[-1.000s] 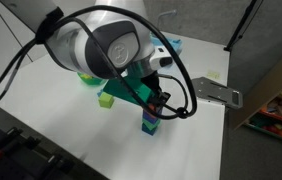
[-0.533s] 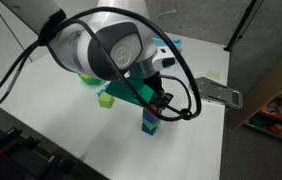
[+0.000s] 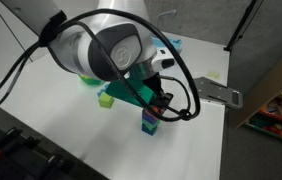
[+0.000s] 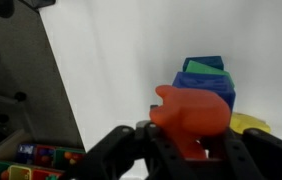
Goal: Pick up the green block and stack it on the navy blue block, pick up the neon blue block and stack it on the green block, Pick up the orange toy and stack it on the neon blue block, pick up the light green block and stack it on the neon blue block top
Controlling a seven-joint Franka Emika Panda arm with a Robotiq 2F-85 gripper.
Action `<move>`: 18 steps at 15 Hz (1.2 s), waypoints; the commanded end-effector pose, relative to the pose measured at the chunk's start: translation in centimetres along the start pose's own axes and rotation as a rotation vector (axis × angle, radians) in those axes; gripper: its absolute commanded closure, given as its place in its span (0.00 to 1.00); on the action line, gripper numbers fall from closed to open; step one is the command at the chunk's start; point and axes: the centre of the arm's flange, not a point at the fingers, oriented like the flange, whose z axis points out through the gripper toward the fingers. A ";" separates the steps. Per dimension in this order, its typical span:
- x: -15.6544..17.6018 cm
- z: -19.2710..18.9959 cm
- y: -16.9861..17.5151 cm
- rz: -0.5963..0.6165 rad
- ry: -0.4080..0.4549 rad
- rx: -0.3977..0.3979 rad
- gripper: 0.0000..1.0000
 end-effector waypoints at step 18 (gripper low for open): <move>-0.3 -5.1 -3.4 -0.051 -0.012 0.045 0.00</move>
